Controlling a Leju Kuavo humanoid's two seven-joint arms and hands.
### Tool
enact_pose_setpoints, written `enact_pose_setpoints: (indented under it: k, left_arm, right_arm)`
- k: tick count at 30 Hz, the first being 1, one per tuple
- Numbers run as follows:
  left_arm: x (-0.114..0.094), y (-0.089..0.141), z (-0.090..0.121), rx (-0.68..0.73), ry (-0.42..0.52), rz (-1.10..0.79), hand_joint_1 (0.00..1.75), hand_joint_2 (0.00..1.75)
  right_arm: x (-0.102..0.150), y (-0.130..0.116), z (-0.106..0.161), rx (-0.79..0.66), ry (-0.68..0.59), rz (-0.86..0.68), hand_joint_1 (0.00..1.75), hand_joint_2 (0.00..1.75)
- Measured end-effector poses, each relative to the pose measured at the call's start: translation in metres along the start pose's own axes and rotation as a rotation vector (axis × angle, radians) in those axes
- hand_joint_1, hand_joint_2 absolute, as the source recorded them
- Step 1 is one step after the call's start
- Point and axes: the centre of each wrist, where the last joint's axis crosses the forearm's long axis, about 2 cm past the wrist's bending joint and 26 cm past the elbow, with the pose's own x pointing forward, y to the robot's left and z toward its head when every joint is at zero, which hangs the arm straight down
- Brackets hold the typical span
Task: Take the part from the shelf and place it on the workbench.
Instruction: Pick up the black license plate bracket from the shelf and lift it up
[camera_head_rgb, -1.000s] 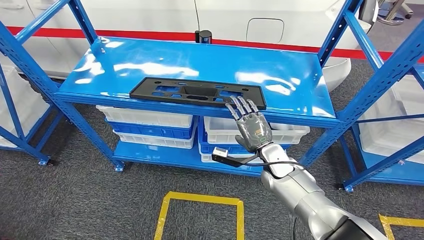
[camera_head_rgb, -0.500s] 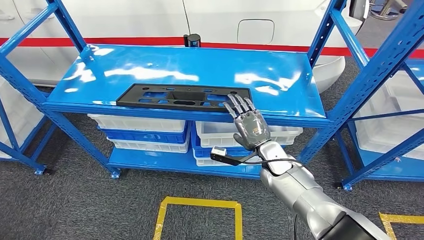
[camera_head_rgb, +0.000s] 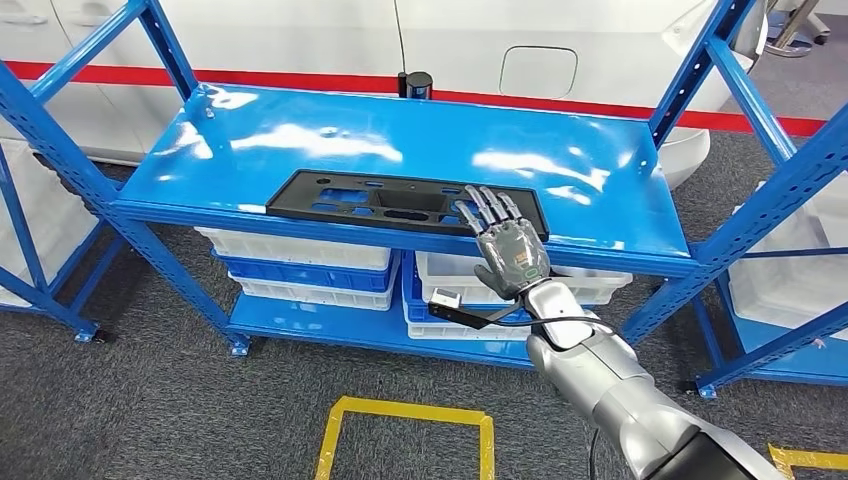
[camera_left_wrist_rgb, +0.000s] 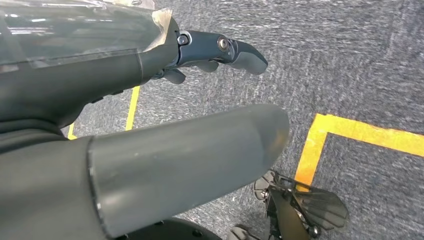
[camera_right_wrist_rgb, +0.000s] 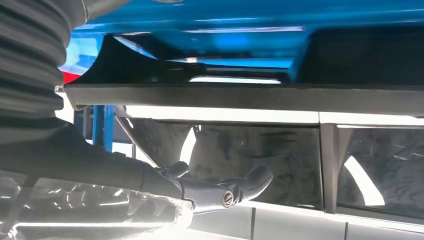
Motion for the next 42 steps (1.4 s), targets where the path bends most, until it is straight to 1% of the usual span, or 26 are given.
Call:
enact_pose_setpoints:
  k: [12, 22, 34, 42]
  left_arm:
    - [0.0, 0.001, 0.0, 0.002, -0.003, -0.003, 0.0, 0.0]
    - [0.001, 0.001, -0.001, 0.002, -0.01, -0.013, 0.0, 0.0]
    - [0.0, 0.001, 0.0, 0.006, -0.01, -0.014, 0.0, 0.0]
    - [0.001, 0.0, 0.0, 0.008, -0.012, -0.014, 0.0, 0.0]
  right_arm:
    - [-0.003, 0.0, 0.001, -0.001, 0.004, 0.005, 0.0, 1.75]
    - [0.001, 0.006, 0.007, 0.003, 0.029, 0.016, 0.0, 1.75]
    - [-0.003, 0.01, 0.014, 0.019, 0.032, 0.022, 0.0, 1.75]
    - [0.004, 0.01, 0.012, 0.017, 0.009, 0.01, 0.0, 1.75]
